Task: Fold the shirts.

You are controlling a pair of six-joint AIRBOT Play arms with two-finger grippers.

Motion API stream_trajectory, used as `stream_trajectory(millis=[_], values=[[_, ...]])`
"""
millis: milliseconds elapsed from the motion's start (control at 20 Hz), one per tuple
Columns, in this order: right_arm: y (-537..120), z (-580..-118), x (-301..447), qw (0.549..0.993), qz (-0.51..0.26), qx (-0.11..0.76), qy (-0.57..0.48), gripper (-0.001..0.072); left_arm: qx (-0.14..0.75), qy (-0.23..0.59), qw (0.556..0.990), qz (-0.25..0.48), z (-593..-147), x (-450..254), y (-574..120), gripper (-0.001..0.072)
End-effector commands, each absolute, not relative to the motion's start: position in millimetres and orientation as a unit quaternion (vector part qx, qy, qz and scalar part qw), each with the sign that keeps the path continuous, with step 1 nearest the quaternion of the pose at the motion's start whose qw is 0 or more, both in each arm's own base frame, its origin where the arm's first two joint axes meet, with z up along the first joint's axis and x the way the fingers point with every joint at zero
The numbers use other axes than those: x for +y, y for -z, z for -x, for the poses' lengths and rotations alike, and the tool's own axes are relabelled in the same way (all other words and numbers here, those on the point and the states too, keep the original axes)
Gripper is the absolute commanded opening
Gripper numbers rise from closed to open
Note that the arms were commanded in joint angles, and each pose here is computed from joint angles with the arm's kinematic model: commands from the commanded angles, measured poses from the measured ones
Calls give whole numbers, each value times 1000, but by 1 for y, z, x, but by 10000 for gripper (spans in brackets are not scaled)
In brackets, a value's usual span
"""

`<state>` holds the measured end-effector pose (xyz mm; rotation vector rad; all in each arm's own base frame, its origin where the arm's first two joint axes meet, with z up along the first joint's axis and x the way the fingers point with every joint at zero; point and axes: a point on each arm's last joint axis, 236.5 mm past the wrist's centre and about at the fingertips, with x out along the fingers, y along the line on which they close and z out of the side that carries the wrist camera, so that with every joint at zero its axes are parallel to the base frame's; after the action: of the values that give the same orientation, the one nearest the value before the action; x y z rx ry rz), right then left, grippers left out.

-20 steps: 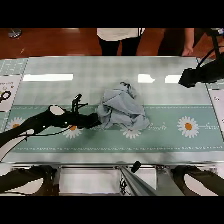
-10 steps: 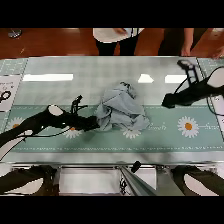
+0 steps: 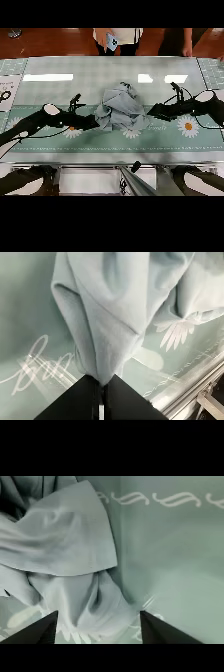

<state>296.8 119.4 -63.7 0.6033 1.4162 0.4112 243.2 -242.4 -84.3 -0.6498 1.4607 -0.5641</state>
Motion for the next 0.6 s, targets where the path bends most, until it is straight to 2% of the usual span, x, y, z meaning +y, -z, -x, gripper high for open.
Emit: stream_trajectory(millis=[0,150,350,400,550], values=[[72,-302,123,688,-309,631,-179,598,643,249,664,289,-246,-239,83,25],[85,-299,127,667,-323,647,-175,597,642,246,665,292,-248,-237,83,25],[102,-283,160,656,-274,674,-202,587,642,245,665,293,-248,-237,83,25],[105,-279,169,656,-260,677,-209,529,642,245,665,293,-249,-237,83,25],[106,-275,179,656,-249,680,-213,21,636,253,670,287,-251,-236,81,25]])
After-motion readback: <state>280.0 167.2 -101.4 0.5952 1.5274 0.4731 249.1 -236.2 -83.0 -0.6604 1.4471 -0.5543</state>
